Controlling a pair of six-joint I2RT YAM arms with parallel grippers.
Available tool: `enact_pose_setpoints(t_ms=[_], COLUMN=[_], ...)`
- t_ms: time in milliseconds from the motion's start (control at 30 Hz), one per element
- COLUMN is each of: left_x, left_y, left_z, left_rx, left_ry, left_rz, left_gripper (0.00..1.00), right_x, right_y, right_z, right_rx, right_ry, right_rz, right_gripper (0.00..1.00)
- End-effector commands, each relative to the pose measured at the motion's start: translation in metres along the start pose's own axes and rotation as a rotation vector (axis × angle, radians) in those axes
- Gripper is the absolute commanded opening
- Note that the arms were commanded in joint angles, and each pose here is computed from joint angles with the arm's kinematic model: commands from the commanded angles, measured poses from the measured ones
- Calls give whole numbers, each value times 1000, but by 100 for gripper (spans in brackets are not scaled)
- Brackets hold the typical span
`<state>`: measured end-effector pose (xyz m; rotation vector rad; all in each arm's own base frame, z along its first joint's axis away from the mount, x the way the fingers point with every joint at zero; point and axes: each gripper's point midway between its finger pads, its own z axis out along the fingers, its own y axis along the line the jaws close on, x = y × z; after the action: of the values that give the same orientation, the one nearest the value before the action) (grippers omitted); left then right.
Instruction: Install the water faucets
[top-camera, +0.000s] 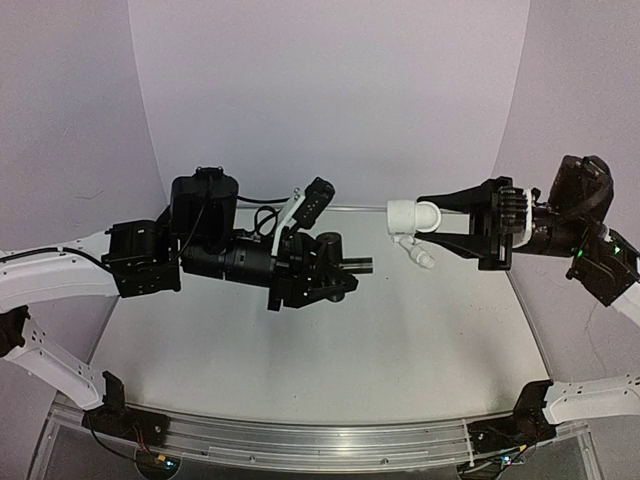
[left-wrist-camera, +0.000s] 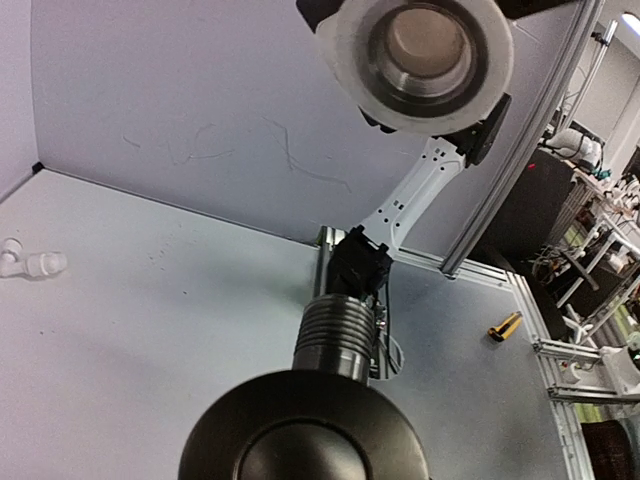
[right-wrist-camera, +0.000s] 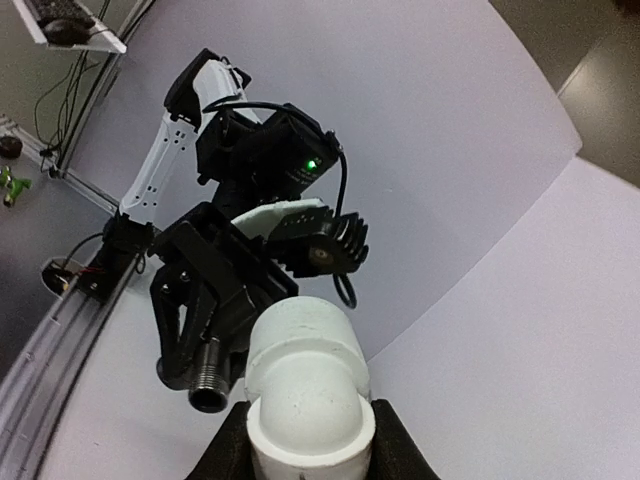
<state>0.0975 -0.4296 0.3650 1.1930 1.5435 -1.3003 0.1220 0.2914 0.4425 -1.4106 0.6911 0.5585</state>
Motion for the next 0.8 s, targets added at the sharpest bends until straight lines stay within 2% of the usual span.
enact_pose_setpoints(t_ms=[0, 100, 233, 500, 767], left_x=[-37, -36, -32, -26, -32], left_y=[-29, -36, -43, -57, -66], left_z=[-20, -20, -15, -8, -8], left_rx=[104, 150, 196, 297, 373], left_ry=[-112, -100, -29, 66, 43], left_rz=[-30, -65, -149, -258, -296], left_gripper=[0, 0, 0, 0, 0], right_x=[-9, 9, 14, 17, 25], right_y=[16, 34, 39, 53, 73], right_z=[-4, -8, -9, -10, -9], right_rx=[-64, -94, -98, -122, -159], right_ry=[-53, -38, -43, -99, -182], right_rz=[-412, -680, -896, -1156, -1313], right_gripper=[0, 0, 0, 0, 0])
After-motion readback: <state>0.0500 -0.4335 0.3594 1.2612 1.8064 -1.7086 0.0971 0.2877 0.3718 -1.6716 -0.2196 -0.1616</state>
